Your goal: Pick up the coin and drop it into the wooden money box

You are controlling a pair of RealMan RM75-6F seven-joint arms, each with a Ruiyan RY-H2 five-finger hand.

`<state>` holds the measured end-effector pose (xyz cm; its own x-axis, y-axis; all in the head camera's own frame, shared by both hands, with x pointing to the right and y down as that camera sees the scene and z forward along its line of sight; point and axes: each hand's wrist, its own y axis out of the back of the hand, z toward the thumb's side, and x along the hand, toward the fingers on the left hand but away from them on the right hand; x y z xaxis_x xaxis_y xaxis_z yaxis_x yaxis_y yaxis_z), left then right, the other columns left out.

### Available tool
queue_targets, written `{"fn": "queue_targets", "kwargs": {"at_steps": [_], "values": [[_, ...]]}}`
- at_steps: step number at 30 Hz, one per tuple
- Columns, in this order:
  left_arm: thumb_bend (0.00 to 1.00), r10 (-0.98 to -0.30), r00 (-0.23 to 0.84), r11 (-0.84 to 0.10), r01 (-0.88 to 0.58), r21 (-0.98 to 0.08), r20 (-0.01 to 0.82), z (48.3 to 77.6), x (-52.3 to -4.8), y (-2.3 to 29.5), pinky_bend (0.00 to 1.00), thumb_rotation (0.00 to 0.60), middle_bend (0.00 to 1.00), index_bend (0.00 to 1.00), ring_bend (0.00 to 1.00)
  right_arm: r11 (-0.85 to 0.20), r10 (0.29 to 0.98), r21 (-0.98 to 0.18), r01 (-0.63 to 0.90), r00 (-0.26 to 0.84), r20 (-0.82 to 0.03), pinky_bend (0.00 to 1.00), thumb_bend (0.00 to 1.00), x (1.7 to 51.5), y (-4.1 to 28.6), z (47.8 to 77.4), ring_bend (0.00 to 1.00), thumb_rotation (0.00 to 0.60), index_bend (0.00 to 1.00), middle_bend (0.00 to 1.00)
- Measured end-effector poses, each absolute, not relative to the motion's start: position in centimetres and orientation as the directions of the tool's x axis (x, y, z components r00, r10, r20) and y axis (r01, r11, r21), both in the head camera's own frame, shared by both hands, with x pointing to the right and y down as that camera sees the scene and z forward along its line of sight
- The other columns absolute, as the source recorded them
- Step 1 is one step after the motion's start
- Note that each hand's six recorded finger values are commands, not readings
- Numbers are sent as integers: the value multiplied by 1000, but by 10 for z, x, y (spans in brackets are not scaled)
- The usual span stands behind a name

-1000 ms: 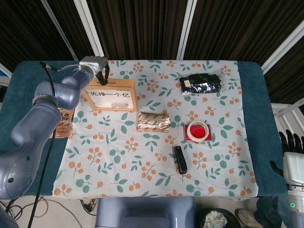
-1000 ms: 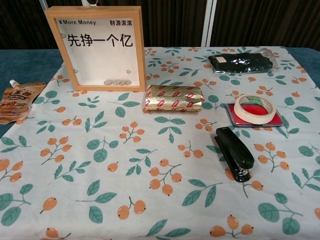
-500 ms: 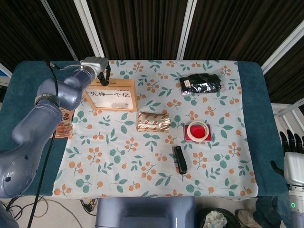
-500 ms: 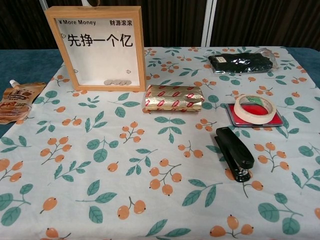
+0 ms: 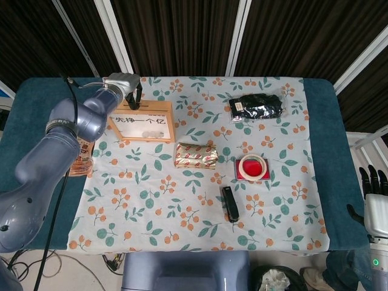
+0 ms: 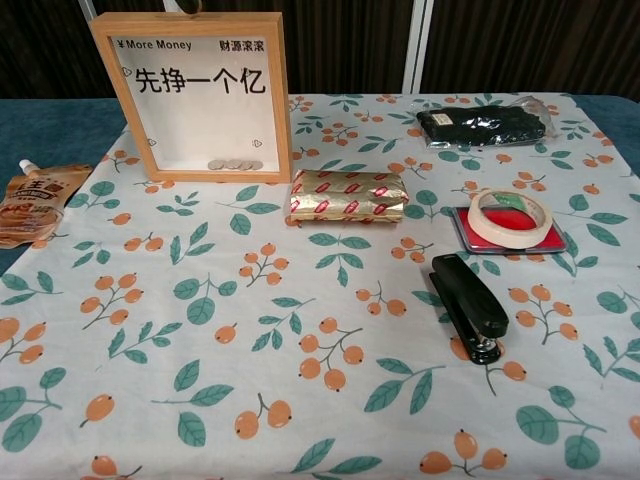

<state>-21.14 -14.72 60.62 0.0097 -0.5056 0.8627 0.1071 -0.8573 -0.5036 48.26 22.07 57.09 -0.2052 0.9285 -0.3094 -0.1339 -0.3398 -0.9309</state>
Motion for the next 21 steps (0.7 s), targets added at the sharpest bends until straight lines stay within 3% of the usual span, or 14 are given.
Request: {"fn": "queue_targets", "kwargs": {"at_steps": [21], "values": [[458,-512,22,-848,148,-509,859,602,-205,-147,0,600,11,517,0,-330,929,-934,-134,-221,-297,0,302,484,220,567,0,600,0,0]]}}
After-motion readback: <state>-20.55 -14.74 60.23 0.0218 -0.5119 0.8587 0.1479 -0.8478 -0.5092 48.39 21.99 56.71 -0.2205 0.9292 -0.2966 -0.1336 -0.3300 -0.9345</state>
